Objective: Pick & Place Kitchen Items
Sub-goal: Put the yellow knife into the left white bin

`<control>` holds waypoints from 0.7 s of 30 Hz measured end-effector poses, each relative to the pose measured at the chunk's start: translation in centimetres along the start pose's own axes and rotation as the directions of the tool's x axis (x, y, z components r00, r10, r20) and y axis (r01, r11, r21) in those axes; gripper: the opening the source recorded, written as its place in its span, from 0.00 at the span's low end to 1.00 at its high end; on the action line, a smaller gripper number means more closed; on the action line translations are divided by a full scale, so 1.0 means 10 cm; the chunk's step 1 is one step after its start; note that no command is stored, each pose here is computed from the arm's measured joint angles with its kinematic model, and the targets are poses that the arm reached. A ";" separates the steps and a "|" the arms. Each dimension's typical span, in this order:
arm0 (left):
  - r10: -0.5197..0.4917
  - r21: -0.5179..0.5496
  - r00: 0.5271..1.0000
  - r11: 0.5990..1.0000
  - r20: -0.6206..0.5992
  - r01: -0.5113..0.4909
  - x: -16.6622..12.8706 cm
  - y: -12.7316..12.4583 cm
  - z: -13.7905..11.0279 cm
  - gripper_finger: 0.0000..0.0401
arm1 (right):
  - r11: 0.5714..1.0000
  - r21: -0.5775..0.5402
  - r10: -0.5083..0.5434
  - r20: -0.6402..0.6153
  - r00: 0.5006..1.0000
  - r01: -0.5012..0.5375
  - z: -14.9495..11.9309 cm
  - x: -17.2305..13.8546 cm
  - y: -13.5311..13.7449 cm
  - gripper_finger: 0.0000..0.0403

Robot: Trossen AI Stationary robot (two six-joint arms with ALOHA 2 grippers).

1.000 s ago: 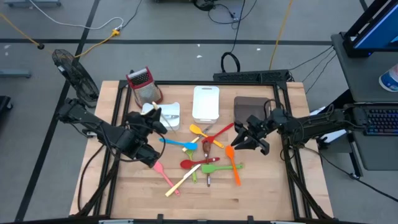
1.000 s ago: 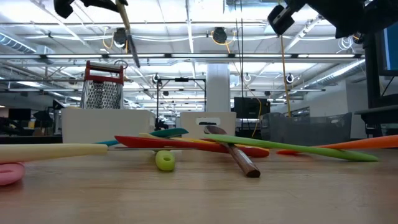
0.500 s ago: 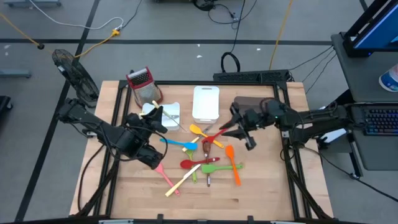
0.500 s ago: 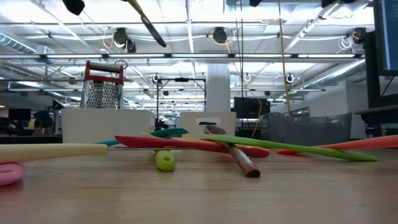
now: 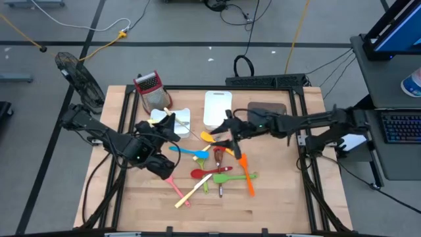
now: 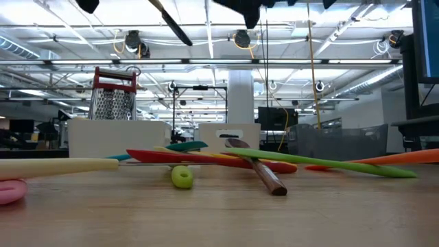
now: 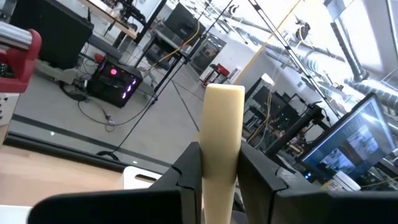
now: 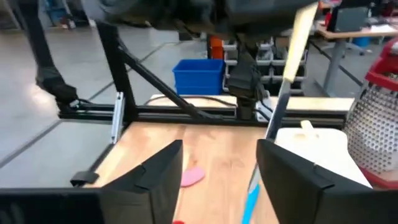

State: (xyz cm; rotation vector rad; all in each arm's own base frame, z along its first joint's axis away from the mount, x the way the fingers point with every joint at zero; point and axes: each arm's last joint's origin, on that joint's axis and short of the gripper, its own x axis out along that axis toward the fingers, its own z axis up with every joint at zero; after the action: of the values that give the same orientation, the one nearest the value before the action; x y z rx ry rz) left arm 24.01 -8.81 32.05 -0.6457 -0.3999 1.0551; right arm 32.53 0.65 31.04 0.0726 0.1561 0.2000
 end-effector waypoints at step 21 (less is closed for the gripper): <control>0.029 -0.006 0.999 1.000 0.024 -0.029 0.10 -0.18 -0.03 0.17 | 0.972 -0.034 -0.234 -0.054 0.971 0.232 -0.11 0.44 -0.17 0.65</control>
State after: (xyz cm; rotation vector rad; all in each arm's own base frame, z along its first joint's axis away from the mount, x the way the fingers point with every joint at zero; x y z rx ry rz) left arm 25.87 -8.58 33.07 -0.6462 -0.4156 1.0907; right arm 36.96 -0.01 29.12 0.0209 0.2181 -0.0307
